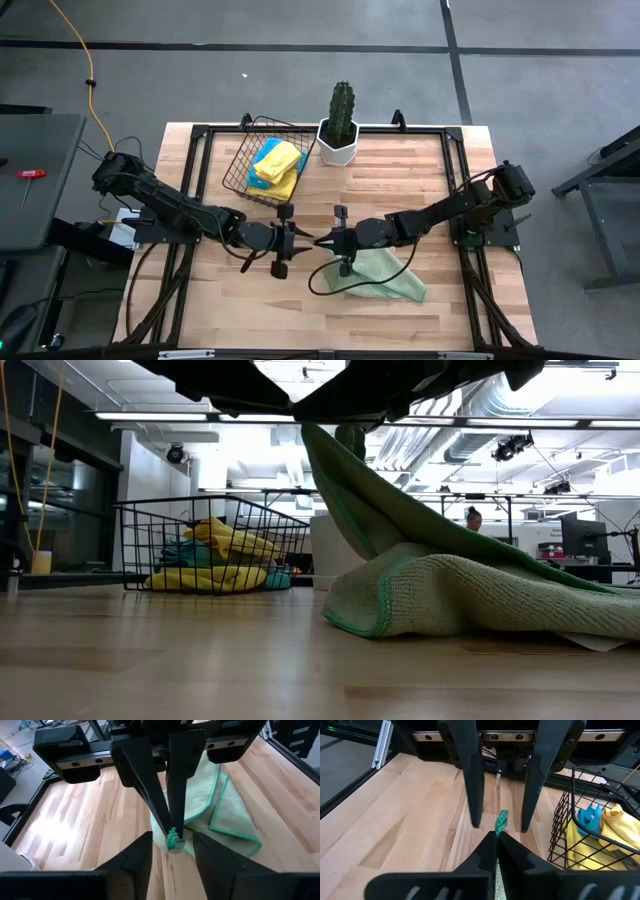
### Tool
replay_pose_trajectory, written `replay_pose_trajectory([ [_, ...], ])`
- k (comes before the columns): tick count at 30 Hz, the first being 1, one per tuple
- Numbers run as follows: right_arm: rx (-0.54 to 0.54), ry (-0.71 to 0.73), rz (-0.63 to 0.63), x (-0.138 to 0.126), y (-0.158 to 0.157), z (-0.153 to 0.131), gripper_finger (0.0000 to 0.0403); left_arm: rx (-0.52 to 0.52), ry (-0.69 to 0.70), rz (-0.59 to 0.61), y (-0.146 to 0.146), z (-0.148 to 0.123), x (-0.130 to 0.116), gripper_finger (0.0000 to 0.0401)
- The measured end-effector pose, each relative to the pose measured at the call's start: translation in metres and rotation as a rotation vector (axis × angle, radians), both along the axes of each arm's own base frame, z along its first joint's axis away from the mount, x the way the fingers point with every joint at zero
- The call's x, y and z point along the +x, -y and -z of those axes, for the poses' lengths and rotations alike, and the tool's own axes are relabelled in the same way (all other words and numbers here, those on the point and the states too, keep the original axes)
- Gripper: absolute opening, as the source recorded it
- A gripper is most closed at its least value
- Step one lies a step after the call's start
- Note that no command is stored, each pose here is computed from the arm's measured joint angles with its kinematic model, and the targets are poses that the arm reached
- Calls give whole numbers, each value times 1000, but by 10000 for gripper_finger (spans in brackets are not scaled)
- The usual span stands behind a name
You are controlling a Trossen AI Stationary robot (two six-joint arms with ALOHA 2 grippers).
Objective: Fold microfiber towels
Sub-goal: Fold the green microfiber towel on the table
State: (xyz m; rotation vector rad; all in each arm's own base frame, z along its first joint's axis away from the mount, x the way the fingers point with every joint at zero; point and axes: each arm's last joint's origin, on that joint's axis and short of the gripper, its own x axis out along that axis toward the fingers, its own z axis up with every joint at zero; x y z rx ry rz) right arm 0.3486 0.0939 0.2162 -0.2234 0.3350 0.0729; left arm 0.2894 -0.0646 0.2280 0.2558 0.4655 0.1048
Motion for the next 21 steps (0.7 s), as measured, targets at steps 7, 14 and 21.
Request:
replay_pose_trajectory([
  [7,4,13,0,0,0,-1,0,-19,-11,36,1,1,0,156],
  [14,6,20,0,1,0,-2,0,0,-7,9,0,1,0,147],
  [21,5,20,1,1,0,-2,0,0,-5,9,0,0,0,120],
])
